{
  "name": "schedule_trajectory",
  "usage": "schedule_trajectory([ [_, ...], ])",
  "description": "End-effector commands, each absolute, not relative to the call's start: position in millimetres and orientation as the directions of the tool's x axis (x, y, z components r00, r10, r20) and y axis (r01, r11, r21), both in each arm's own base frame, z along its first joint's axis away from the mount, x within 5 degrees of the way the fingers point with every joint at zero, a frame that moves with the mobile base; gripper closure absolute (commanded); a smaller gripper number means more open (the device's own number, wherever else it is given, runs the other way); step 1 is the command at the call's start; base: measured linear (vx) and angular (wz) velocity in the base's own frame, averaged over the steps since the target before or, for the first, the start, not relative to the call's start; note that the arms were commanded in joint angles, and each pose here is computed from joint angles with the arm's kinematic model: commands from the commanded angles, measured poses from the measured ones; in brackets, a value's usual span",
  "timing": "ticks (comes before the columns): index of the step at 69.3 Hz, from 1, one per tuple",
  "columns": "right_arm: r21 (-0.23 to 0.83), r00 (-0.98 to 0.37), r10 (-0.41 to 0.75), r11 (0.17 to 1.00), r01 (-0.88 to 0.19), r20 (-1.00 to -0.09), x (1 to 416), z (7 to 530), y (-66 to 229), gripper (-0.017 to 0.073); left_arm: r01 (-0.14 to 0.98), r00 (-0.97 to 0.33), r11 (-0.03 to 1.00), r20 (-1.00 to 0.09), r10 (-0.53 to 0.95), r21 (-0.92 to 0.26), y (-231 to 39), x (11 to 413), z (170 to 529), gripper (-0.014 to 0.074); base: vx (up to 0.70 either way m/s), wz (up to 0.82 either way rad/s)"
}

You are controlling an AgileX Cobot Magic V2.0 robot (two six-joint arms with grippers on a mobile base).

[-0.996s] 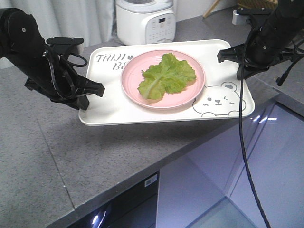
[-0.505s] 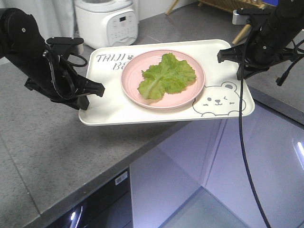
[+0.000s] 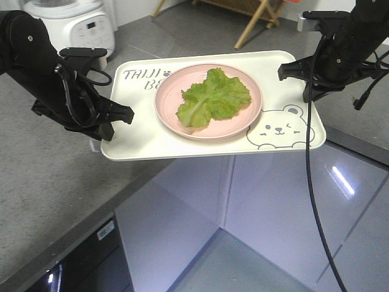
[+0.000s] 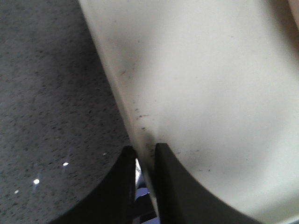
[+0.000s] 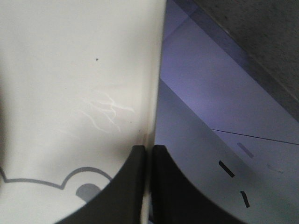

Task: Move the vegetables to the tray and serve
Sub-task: 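Hold the tray level with both grippers while the base turns away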

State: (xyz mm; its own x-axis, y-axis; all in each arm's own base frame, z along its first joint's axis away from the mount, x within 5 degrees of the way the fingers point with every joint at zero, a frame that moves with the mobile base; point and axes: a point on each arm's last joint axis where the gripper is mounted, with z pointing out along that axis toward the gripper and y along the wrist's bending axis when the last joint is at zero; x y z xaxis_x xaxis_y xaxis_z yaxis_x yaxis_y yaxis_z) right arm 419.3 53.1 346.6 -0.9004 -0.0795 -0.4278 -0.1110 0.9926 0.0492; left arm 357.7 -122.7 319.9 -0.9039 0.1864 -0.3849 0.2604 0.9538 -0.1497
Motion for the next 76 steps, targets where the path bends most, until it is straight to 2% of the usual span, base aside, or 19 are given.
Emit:
schedule_trajectory([
  [1,0.088,-0.866,-0.083,0.986,-0.145,-0.493,403.2,379.7,58.6,0.0565,0.302,-0.841,0.931,-0.517,0.159,-0.206,-131.1,349.5,354.4,0.0599,-0.03,-0.35],
  [76,0.088,-0.866,-0.083,0.986,-0.145,-0.493,403.2,379.7,58.6,0.0565,0.302,-0.841,0.931,-0.517,0.159,-0.206,-131.1,349.5,354.4,0.0599,-0.04,-0.33],
])
